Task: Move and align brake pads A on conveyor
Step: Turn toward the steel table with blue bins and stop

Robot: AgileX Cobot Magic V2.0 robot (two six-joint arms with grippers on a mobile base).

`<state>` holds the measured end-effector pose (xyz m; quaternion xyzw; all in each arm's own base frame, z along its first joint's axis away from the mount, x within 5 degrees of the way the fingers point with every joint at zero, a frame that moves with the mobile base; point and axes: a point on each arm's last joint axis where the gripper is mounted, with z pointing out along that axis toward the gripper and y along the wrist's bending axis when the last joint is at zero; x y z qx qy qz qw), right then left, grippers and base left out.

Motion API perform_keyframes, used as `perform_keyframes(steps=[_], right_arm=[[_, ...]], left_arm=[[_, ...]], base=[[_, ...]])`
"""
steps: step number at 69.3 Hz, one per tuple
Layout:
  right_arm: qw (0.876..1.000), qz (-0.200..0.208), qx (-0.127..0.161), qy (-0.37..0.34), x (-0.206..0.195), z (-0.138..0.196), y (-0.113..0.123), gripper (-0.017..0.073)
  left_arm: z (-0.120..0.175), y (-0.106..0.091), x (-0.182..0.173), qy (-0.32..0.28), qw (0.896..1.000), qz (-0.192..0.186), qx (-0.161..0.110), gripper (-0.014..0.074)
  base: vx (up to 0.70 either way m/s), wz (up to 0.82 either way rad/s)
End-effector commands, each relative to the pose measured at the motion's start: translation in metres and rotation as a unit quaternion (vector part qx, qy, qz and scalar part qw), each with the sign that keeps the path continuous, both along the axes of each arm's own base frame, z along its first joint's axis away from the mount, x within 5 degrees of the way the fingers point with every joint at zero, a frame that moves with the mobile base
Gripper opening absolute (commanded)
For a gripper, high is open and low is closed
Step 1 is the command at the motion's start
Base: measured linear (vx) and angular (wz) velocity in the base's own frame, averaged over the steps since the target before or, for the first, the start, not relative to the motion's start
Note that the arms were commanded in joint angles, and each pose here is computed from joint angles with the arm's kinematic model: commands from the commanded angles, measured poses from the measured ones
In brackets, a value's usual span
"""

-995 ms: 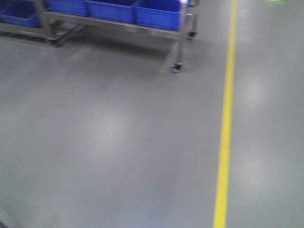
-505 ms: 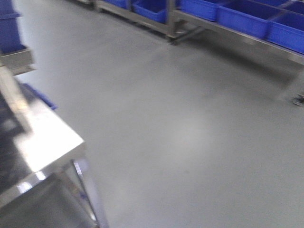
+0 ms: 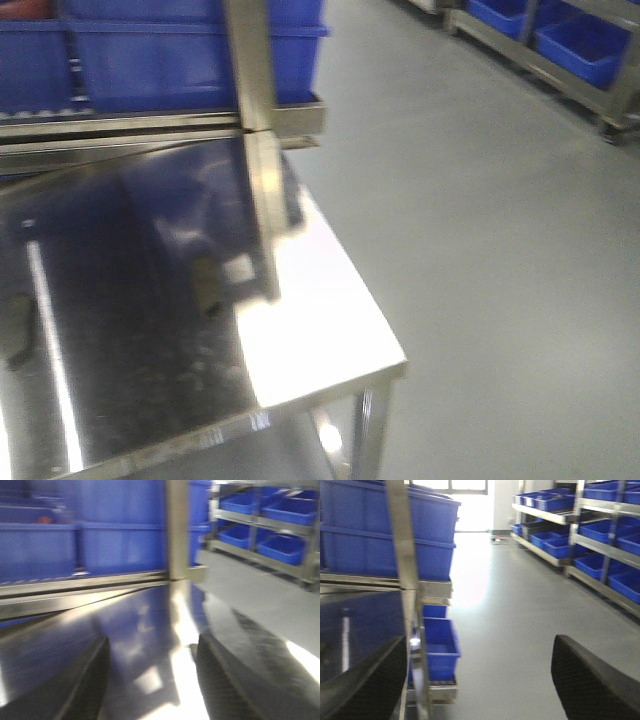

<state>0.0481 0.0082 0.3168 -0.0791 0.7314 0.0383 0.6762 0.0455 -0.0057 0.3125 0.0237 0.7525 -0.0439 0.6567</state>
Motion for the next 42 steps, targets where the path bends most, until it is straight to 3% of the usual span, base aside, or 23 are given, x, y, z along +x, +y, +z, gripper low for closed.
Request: perform_keyframes(steps=[1, 23, 42], right_arm=[[0.999, -0.004, 0.002, -0.043, 0.001, 0.0134, -0.0003, 0.0563], [0.999, -0.004, 0.002, -0.043, 0.001, 0.0134, -0.0003, 0.0563], [0.999, -0.004, 0.002, -0.043, 0.001, 0.0134, -0.0003, 0.0563]], left_arm=[[0.014, -0.0001, 0.0012, -0.041, 0.999, 0.0, -0.011, 0.0388], [0.014, -0.0001, 0.0012, -0.041, 0.999, 0.0, -0.011, 0.0388], [0.014, -0.0001, 0.0012, -0.041, 0.999, 0.0, -0.011, 0.0388]], base=[[0.18, 0.75], [0.17, 0.7], [0.11, 0.43]])
